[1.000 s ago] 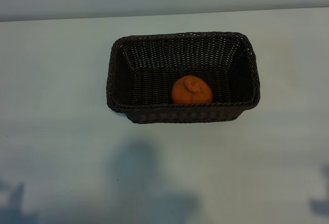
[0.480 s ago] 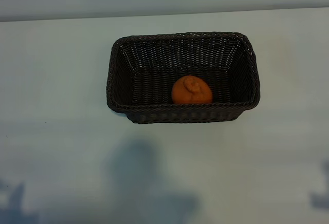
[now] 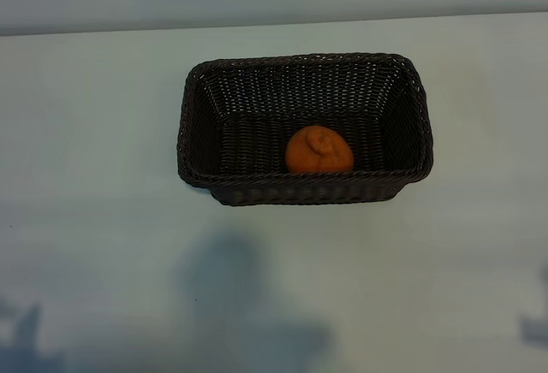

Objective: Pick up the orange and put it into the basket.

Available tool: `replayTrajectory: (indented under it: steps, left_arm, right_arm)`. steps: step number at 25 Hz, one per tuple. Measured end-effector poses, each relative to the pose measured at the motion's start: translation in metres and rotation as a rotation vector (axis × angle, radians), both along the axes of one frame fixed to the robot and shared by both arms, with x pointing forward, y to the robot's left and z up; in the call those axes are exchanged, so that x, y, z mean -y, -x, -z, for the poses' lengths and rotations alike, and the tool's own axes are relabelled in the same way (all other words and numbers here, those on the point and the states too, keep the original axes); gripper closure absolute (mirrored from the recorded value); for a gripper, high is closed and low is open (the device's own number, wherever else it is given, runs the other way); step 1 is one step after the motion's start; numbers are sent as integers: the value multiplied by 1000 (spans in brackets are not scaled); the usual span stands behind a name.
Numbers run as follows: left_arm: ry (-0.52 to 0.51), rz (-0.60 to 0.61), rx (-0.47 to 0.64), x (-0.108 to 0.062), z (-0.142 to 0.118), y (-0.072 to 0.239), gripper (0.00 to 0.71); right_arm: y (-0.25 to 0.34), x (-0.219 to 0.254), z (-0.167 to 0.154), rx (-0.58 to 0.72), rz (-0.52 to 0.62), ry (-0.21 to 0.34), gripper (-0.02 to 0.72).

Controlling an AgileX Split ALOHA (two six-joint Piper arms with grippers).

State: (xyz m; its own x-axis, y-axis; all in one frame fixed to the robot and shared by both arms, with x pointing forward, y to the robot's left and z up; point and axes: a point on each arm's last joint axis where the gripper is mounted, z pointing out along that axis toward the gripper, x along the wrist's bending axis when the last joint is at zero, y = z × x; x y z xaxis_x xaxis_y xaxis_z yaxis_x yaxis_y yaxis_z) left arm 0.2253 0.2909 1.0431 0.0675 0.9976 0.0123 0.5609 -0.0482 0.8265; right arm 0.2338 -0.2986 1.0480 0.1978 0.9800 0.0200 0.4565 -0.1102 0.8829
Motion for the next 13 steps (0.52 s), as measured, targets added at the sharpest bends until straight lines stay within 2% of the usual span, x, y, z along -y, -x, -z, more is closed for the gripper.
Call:
replayTrajectory:
  steps: [13]
  left_arm:
    - [0,0,0,0,0,0,120]
  right_arm:
    - [0,-1,0,2,-4,-13,155]
